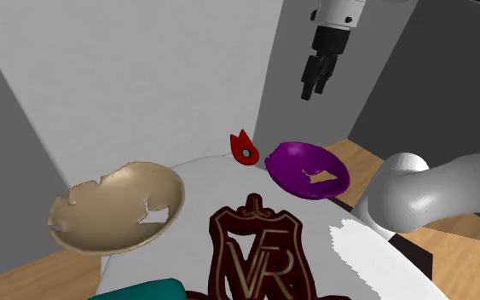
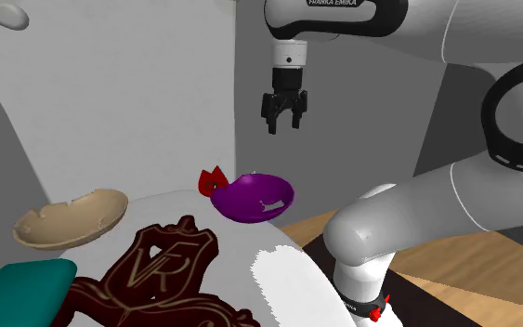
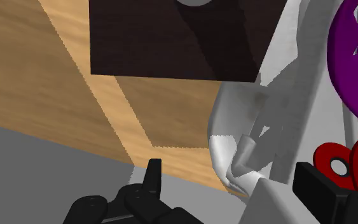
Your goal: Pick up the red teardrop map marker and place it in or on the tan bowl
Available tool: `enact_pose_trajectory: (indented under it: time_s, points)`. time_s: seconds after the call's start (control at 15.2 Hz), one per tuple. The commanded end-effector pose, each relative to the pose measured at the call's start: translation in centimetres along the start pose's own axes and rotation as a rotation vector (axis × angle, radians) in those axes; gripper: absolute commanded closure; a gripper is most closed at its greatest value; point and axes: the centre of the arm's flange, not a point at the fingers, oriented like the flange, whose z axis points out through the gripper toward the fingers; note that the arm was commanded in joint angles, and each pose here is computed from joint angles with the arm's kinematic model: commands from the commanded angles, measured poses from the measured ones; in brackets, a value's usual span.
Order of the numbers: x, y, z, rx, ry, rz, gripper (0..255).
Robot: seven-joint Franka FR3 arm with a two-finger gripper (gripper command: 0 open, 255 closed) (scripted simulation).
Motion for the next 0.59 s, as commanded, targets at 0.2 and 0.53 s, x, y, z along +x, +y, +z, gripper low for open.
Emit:
enact_pose_trajectory:
  time_s: [0.2,0.53]
  points:
    - [-0.4,-3.9,1.4,-0.014,0.052,0.033,0]
    - [-0.7,-10.5,3.8,-0.037,0.138,0.087,0]
